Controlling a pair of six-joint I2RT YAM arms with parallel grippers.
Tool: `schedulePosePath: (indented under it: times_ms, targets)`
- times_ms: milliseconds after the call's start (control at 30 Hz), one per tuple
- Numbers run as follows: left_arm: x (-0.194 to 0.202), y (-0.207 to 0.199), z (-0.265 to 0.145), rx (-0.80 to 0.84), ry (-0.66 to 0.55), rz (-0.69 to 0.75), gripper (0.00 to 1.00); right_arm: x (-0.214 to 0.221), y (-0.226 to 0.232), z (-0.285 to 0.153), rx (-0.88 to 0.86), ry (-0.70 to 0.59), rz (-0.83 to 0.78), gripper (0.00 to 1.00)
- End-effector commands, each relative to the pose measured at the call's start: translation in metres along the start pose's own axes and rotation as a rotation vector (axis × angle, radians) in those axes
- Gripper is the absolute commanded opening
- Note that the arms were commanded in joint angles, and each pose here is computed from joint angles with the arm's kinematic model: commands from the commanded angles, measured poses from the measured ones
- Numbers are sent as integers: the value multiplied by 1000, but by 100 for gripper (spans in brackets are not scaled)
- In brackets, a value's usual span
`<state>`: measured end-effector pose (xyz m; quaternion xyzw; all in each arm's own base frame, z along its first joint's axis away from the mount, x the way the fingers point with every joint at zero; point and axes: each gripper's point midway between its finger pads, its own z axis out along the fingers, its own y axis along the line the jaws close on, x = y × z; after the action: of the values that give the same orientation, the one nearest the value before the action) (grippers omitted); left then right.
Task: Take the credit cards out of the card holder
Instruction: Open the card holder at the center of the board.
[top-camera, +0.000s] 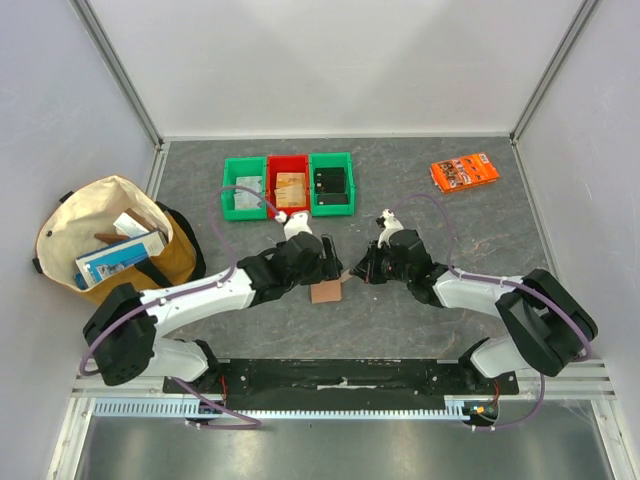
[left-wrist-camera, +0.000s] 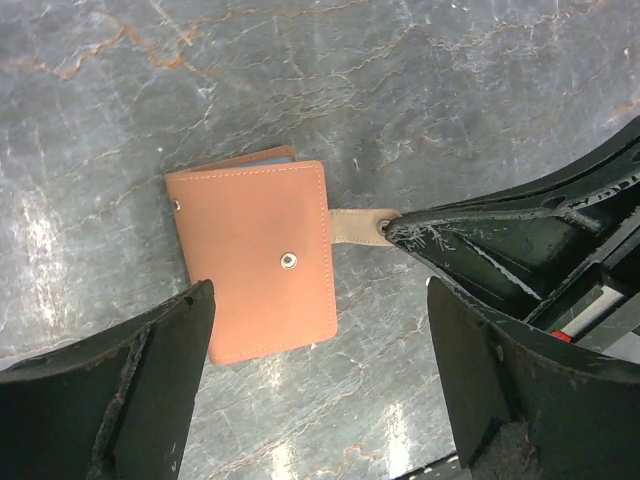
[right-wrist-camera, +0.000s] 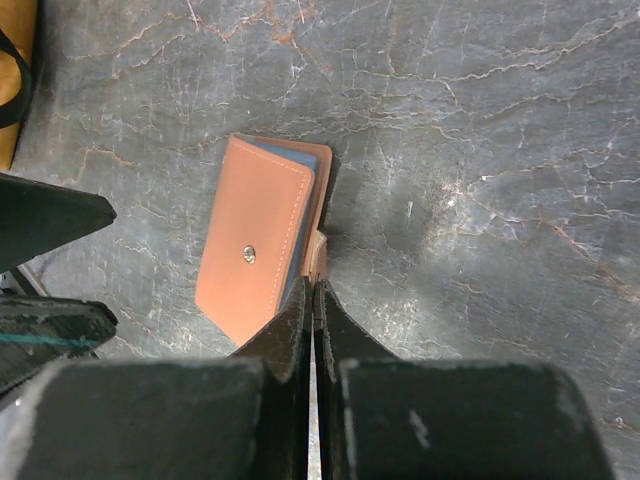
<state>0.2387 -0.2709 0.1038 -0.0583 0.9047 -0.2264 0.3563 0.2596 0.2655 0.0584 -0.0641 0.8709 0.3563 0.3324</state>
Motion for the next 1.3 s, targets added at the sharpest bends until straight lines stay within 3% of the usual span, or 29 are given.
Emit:
schedulePosePath:
  times_ms: [0,433,967,1267]
  targets:
    - [2,9,2,-129,20,215,91,-13,0,-6,16,-47,-38,0]
    - [37,-2,37,-224,121,388,94,-4,-19,-4,97,-25,-33,0]
    - [42,1,50,-318,111,462,93,8,-34,1,132,17,-34,0]
    - [22,16,39,-412,14,462,81,9,-32,2,116,33,-45,0]
